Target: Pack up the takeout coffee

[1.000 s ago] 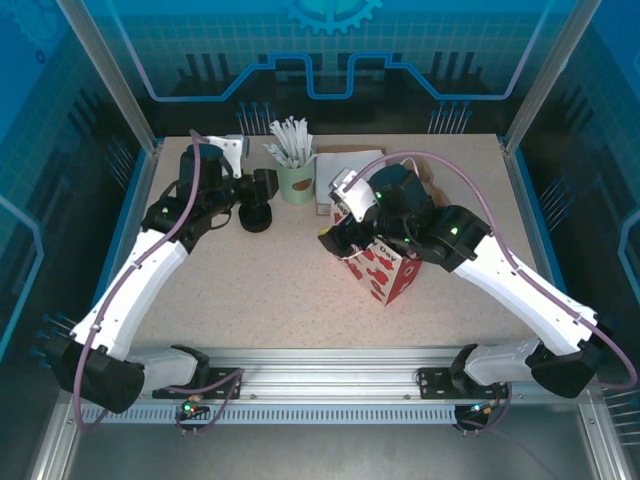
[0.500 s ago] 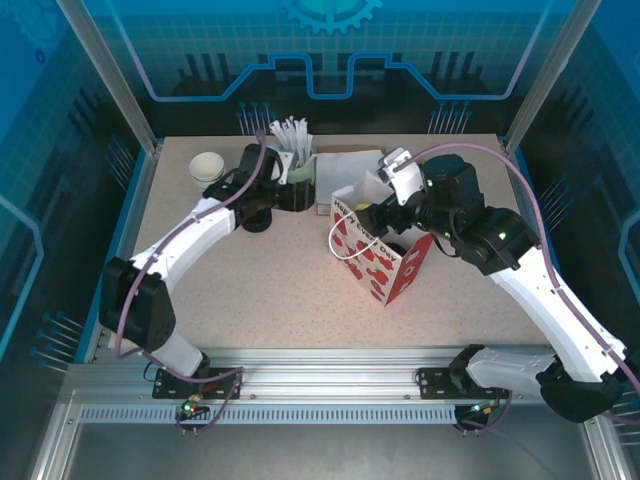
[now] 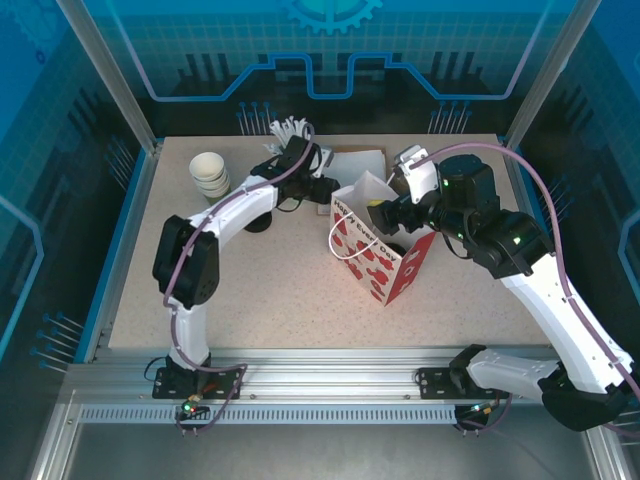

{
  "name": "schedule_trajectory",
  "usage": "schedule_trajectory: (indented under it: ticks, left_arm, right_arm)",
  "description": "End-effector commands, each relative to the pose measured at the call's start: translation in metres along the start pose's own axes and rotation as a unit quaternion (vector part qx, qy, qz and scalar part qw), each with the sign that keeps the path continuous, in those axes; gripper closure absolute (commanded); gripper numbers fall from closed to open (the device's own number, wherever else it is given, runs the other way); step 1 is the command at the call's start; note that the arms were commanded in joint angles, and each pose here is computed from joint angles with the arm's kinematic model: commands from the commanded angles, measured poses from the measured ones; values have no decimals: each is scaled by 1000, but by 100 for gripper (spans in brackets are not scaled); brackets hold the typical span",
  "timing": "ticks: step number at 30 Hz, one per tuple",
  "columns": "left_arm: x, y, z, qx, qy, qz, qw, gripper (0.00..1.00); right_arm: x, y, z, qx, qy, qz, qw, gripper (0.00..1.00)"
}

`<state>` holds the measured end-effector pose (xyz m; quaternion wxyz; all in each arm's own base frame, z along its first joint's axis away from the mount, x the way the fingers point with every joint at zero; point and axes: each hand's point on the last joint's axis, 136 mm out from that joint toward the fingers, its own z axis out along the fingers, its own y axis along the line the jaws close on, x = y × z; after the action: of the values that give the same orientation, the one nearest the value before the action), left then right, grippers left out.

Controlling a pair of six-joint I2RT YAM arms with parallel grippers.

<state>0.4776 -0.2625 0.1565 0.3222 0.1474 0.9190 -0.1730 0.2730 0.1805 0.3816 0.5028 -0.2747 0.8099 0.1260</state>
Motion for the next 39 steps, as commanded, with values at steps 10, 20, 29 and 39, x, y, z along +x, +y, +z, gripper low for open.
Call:
schedule_trajectory:
  ticks: [10,20,29,39]
  left_arm:
    - [-12,2,52,-52,28,84,995,54]
    - [-16,22,92,-104,44,113,987,55]
    - [-12,37,115,-113,56,113,986,49]
    - [0,54,135,-125,73,114,983,43]
  right_arm:
    - [1,-1,-8,-4,2,7,1000,6]
    - [5,0,-9,-7,5,8,1000,6]
    - [7,3,-7,-15,9,11,1000,6]
    - [11,8,2,-28,18,15,999,6]
